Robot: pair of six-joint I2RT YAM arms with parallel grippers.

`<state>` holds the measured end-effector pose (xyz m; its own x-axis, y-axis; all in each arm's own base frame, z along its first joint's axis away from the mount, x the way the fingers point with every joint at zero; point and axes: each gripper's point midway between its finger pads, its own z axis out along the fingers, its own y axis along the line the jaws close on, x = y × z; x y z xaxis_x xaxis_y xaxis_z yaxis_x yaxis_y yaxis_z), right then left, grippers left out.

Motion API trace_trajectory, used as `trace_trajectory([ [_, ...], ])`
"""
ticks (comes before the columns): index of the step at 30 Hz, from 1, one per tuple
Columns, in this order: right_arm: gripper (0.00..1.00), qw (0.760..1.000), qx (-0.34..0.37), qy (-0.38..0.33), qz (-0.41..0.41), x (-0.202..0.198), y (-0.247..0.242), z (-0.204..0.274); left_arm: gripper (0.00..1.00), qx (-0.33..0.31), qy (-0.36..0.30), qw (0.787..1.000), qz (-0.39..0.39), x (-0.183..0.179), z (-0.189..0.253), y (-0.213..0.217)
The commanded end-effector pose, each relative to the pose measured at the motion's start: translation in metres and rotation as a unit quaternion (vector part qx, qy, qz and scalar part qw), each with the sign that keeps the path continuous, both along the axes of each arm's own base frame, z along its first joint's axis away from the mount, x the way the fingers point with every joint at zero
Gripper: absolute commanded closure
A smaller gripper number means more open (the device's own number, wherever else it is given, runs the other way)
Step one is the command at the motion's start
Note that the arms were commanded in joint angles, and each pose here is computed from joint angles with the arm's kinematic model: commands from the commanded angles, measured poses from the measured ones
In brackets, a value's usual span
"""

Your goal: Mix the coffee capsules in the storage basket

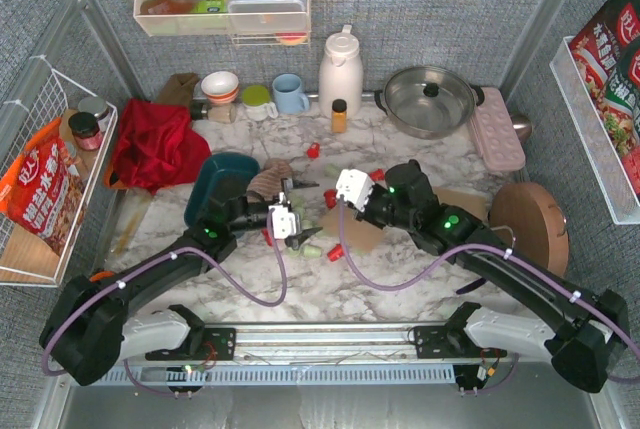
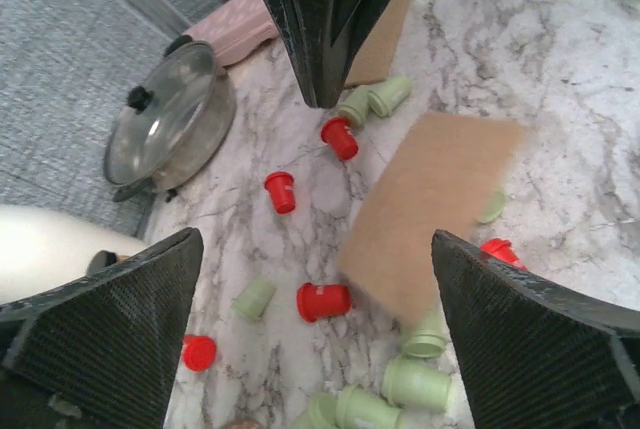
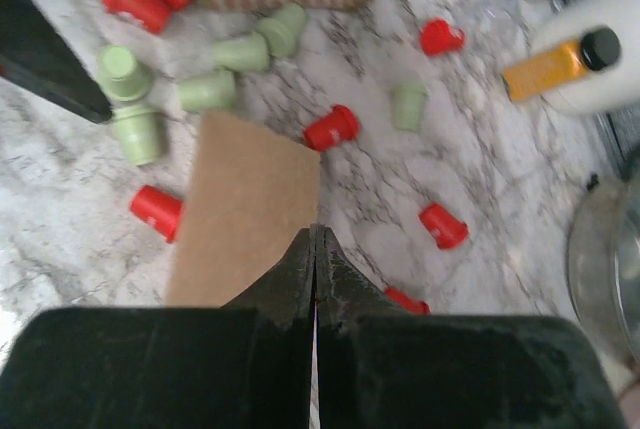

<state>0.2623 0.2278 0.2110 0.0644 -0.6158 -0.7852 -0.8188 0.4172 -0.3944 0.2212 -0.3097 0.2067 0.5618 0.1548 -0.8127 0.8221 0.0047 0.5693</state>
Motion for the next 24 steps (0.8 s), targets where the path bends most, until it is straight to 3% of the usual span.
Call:
trace_trajectory([
  [1, 1.00, 0.995, 0.016, -0.015, -0.098, 0.023, -0.022, 0.010, 0.01, -0.068, -0.032, 0.996, 0.048, 0.014, 0.035, 0.002],
  [5, 1.00, 0.991, 0.023, -0.003, -0.134, 0.029, -0.034, 0.008, 0.01, -0.104, -0.031, 0.990, 0.094, 0.026, 0.048, 0.009],
  [10, 1.00, 0.990, 0.033, 0.037, -0.133, 0.023, -0.031, -0.003, 0.01, -0.078, -0.019, 0.992, 0.095, 0.027, 0.037, 0.009],
  [11, 0.93, 0.989, 0.035, 0.047, -0.136, 0.021, -0.031, -0.006, 0.01, -0.055, -0.014, 0.995, 0.085, 0.025, 0.027, 0.008],
  [13, 0.41, 0.979, 0.054, 0.069, -0.183, 0.024, -0.036, -0.011, 0.01, -0.016, 0.010, 0.998, 0.066, 0.022, 0.011, 0.003],
  [14, 0.29, 0.970, 0.062, 0.077, -0.223, 0.028, -0.043, -0.013, 0.01, -0.011, 0.033, 0.997, 0.062, 0.021, 0.006, 0.001],
  [19, 0.13, 0.940, 0.082, 0.147, -0.298, 0.012, -0.056, -0.030, 0.01, -0.010, 0.093, 0.995, 0.036, 0.017, 0.003, -0.012],
  [22, 0.02, 0.917, 0.108, 0.184, -0.336, -0.004, -0.063, -0.043, 0.01, -0.008, 0.084, 0.996, 0.043, 0.021, -0.002, -0.010],
  [24, 0.01, 0.899, 0.112, 0.193, -0.376, -0.014, -0.074, -0.050, 0.01, -0.012, 0.071, 0.996, 0.049, 0.023, -0.001, -0.009],
])
